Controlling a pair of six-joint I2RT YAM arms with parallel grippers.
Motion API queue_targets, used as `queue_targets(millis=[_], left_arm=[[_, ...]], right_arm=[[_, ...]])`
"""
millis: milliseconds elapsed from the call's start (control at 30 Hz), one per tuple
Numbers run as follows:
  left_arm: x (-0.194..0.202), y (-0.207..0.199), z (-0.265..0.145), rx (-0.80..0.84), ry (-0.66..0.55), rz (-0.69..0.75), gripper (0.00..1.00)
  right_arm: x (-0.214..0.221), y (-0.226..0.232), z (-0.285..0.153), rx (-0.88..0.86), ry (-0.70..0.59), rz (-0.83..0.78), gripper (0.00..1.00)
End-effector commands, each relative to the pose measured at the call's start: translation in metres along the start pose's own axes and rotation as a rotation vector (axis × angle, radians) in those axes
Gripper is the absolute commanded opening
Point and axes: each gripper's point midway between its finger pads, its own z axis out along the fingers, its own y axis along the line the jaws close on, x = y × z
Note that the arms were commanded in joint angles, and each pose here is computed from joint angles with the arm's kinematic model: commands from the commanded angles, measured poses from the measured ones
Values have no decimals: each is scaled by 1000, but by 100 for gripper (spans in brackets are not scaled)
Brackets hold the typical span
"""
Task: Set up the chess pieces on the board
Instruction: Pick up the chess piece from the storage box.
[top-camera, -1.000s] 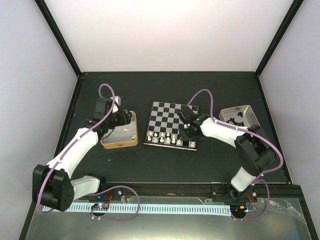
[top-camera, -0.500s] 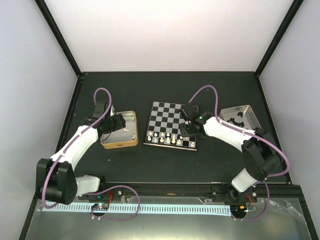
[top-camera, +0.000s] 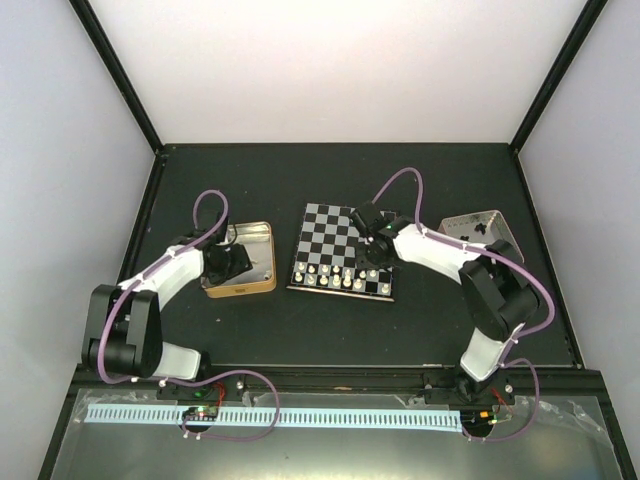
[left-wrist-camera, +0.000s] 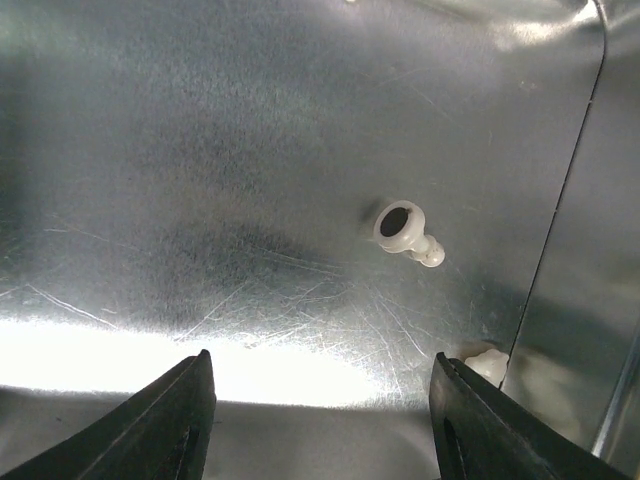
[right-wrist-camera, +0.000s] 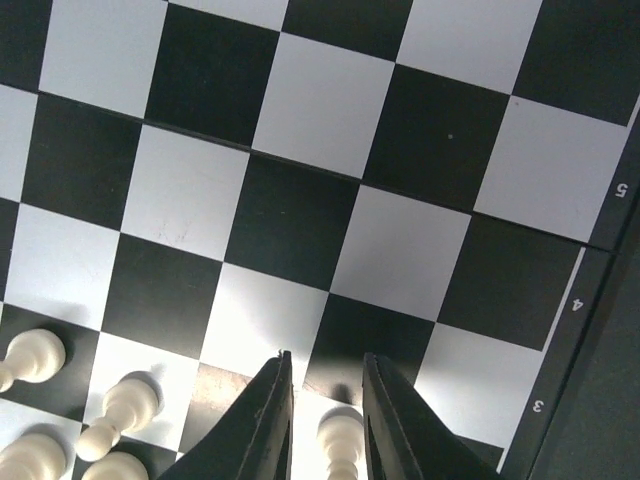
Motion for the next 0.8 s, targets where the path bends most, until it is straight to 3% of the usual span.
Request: queue_targets(millis=[0,367,767], left_arm=[[-1,-1,3,14,10,-21,61],[1,1,9,8,30,-19,60],[0,2,9,10,28,-21,60]], right_arm=[[-3,-1,3,13,18,24,21],[20,-4,14,9,112,50,13],[25,-6,12,5,139,58,12]])
